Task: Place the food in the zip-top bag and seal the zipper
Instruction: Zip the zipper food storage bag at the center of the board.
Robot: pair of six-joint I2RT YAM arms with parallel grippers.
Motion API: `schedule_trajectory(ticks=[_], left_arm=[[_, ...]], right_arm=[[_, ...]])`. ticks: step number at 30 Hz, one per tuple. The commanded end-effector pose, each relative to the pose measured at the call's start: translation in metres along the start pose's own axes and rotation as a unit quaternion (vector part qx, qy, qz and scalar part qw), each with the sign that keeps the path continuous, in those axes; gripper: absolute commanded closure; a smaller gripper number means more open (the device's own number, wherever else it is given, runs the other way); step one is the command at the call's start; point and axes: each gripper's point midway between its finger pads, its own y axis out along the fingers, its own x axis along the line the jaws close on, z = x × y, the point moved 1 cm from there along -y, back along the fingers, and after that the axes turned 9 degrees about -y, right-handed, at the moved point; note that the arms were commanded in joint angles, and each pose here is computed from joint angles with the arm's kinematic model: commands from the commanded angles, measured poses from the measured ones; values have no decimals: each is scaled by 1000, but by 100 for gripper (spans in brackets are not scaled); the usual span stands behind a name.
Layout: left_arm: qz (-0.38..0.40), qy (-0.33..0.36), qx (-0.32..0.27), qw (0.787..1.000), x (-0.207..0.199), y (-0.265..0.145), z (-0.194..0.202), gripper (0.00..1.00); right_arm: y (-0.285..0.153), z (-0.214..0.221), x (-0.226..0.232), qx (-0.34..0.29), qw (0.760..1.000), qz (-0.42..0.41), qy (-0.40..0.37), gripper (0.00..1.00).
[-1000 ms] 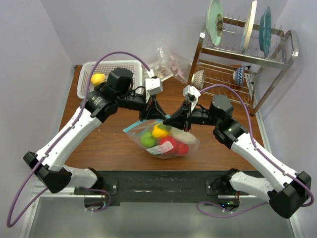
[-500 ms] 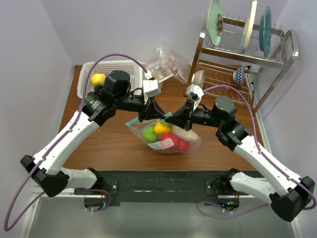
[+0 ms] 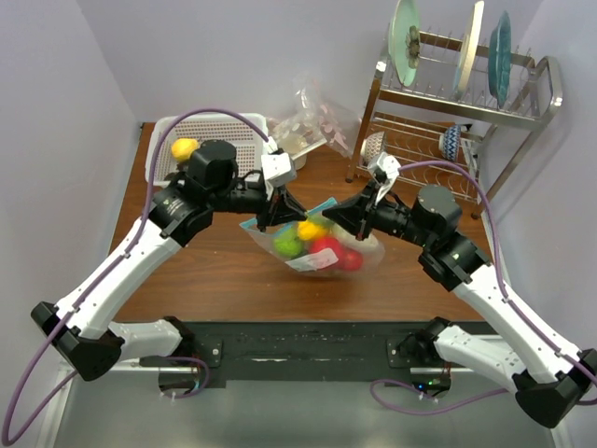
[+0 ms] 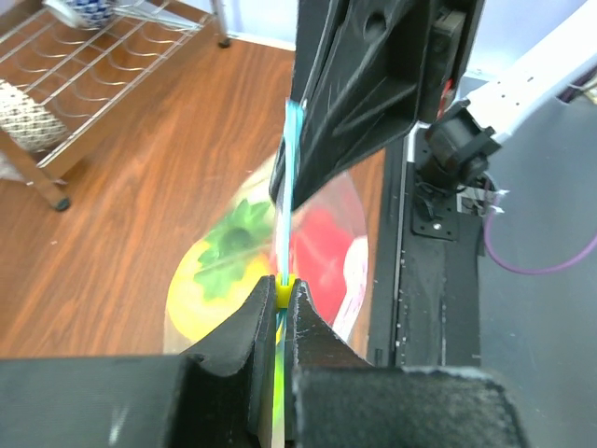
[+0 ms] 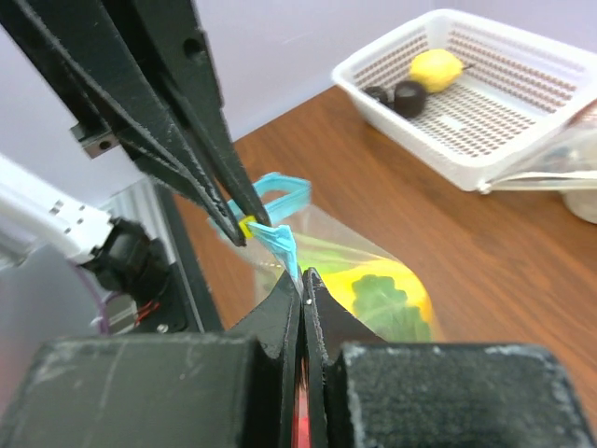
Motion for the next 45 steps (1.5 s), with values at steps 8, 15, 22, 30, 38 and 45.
schedule_trajectory(ticks=[8, 15, 22, 30, 38, 45], left_arm=[[-52, -59, 41, 996, 11, -20, 30, 100], [-54, -69, 49, 995, 16, -18, 36, 100], [-53, -81, 58, 994, 20, -15, 43, 100], [-60, -88, 62, 992, 26, -15, 49, 100], [-87, -98, 69, 989, 36, -16, 55, 100], [-172, -136, 74, 973, 72, -16, 65, 100]], right_arm=[[-36, -59, -81, -79, 961, 261, -39, 100], [-62, -61, -120, -65, 917, 391, -29, 100], [-86, -55, -149, -49, 870, 490, -17, 100], [-107, -44, -170, -41, 827, 560, 3, 100], [-109, -29, -180, -33, 815, 578, 24, 100], [-46, -9, -173, -16, 881, 470, 57, 100]])
